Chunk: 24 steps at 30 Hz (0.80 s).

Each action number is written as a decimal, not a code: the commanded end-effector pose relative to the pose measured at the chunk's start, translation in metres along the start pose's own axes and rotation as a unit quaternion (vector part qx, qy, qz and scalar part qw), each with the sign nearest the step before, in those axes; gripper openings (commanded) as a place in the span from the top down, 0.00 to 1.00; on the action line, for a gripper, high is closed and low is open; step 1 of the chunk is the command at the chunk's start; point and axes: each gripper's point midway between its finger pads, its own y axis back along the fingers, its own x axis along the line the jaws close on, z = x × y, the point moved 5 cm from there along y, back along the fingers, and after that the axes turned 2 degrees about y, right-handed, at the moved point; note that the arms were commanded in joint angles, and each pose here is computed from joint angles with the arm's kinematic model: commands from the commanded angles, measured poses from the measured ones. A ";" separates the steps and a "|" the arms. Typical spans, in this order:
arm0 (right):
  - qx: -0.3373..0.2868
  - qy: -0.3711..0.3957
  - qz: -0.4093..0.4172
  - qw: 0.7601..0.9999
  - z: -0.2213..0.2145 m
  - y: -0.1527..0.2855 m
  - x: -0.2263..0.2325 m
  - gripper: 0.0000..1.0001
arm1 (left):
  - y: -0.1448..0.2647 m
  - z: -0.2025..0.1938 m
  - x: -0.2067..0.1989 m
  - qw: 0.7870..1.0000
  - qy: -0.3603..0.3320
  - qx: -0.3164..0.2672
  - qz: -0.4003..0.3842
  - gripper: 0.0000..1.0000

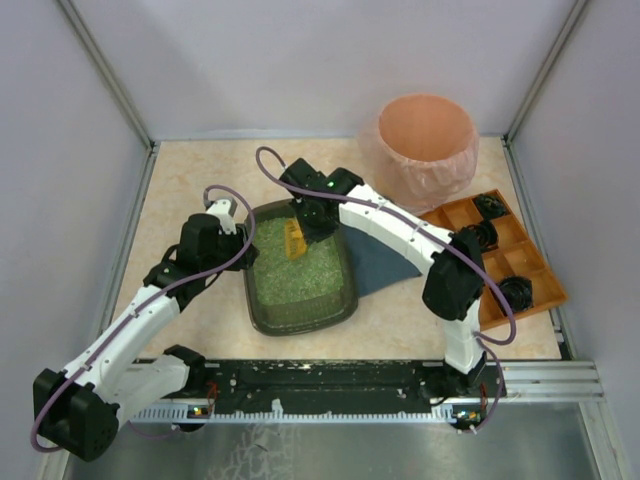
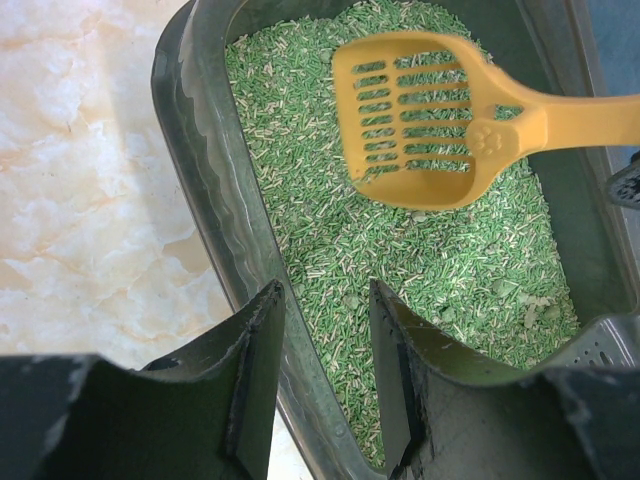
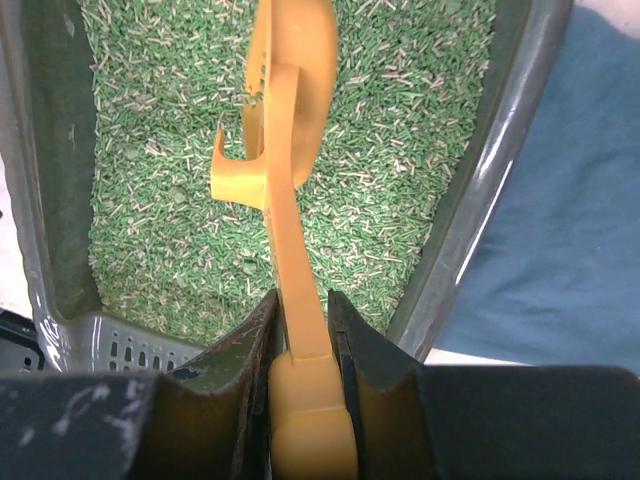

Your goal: Clean the litter box

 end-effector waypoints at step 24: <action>-0.084 -0.085 0.260 0.958 0.034 0.035 0.035 1.00 | 0.002 0.006 -0.002 1.000 0.004 -0.013 -0.003 0.54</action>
